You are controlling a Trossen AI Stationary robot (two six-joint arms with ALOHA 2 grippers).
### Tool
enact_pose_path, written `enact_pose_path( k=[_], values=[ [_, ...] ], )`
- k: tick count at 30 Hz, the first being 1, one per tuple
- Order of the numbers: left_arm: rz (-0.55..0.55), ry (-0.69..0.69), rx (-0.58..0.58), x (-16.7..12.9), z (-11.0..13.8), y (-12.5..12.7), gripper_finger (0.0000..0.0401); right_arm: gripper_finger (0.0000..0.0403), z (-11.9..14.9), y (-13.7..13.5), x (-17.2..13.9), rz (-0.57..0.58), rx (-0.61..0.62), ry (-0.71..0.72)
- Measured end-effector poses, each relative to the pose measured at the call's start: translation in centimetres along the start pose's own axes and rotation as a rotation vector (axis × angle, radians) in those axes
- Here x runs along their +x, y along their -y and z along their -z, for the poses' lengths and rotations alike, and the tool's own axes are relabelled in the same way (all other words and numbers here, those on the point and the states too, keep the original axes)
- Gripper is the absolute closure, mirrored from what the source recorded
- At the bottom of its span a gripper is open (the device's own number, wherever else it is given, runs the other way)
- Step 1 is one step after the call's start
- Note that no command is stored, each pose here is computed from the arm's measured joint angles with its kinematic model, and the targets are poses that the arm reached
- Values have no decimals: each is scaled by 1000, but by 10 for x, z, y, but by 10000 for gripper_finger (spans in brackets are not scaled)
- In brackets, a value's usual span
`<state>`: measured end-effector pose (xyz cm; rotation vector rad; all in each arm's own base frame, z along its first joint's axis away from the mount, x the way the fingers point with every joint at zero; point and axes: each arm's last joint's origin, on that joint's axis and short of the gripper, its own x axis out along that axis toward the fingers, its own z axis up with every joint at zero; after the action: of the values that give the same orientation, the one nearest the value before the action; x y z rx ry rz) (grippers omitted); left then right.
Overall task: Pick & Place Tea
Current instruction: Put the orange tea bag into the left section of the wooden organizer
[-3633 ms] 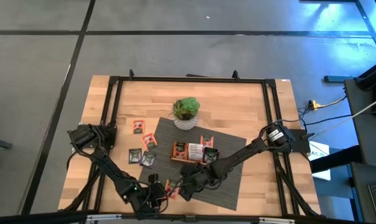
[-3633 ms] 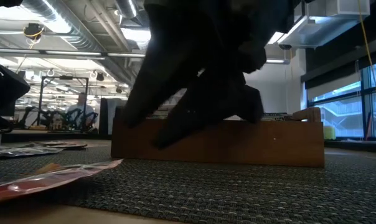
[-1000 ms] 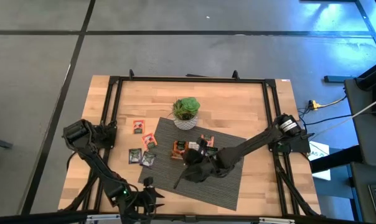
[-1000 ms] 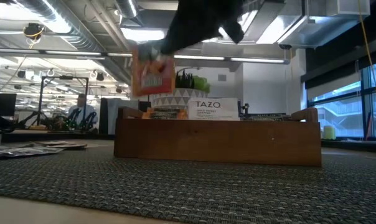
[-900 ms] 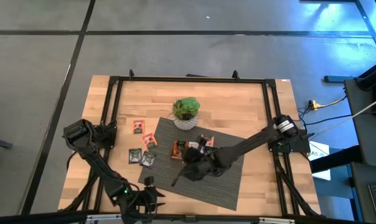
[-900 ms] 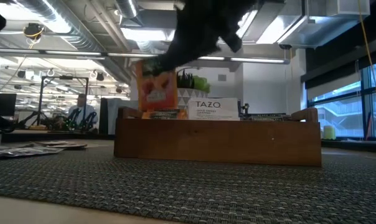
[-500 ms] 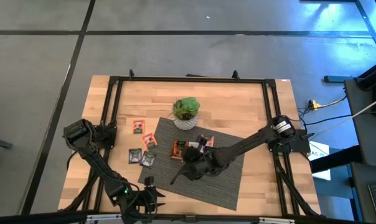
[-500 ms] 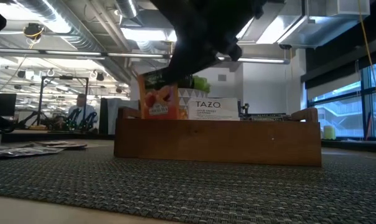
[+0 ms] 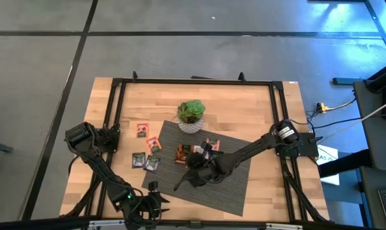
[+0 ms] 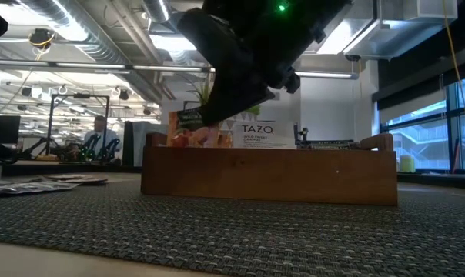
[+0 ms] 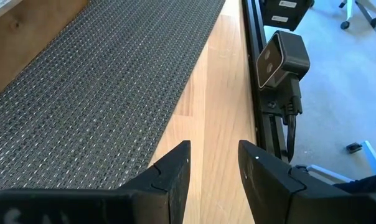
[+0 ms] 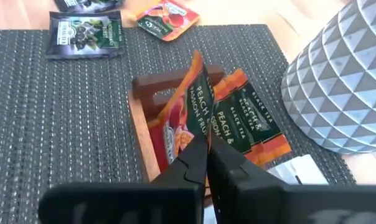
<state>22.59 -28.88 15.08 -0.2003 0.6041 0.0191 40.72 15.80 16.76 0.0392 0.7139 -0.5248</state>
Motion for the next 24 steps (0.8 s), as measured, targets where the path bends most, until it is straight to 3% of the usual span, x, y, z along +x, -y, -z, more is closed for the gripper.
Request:
enact_pose_path(
  k=[17, 24],
  values=[
    [3, -3, -3, 0, 0, 0, 271, 392, 11, -4, 11, 4, -4, -36],
    [16, -19, -36, 0, 1, 0, 271, 329, 11, -3, 9, -11, -12, -61]
  ],
)
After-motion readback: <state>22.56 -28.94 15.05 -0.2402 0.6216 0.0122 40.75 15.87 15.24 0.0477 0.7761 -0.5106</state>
